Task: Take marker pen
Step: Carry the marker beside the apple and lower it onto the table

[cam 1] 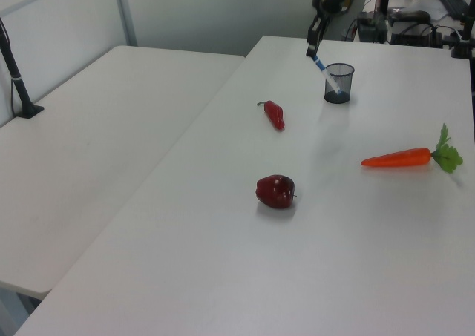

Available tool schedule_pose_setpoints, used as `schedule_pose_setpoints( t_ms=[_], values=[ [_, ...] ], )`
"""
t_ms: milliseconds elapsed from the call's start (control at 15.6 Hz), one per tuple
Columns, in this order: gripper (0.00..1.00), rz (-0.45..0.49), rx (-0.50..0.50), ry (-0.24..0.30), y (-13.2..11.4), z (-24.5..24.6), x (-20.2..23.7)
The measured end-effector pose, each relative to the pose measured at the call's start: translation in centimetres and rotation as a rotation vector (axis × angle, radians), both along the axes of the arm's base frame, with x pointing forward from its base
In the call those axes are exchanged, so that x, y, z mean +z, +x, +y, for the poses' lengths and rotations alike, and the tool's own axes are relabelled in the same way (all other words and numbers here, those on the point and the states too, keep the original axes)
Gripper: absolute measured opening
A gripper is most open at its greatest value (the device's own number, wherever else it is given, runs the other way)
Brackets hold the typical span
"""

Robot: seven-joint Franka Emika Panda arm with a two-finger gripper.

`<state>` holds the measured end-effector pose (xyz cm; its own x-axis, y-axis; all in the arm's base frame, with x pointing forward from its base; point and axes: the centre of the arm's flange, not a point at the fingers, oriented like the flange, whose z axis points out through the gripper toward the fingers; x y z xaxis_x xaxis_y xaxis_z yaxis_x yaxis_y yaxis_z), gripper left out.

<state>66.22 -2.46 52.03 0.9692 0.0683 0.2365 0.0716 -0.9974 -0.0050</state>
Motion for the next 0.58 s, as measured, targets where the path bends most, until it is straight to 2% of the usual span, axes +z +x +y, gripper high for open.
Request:
schedule_pose_setpoints(
  t_ms=[320, 576],
  values=[
    [0.17, 0.116, 0.061, 0.007, -0.2, 7.3, -5.5],
    [0.17, 0.185, 0.068, 0.004, 0.3, 8.8, -10.0]
  ],
)
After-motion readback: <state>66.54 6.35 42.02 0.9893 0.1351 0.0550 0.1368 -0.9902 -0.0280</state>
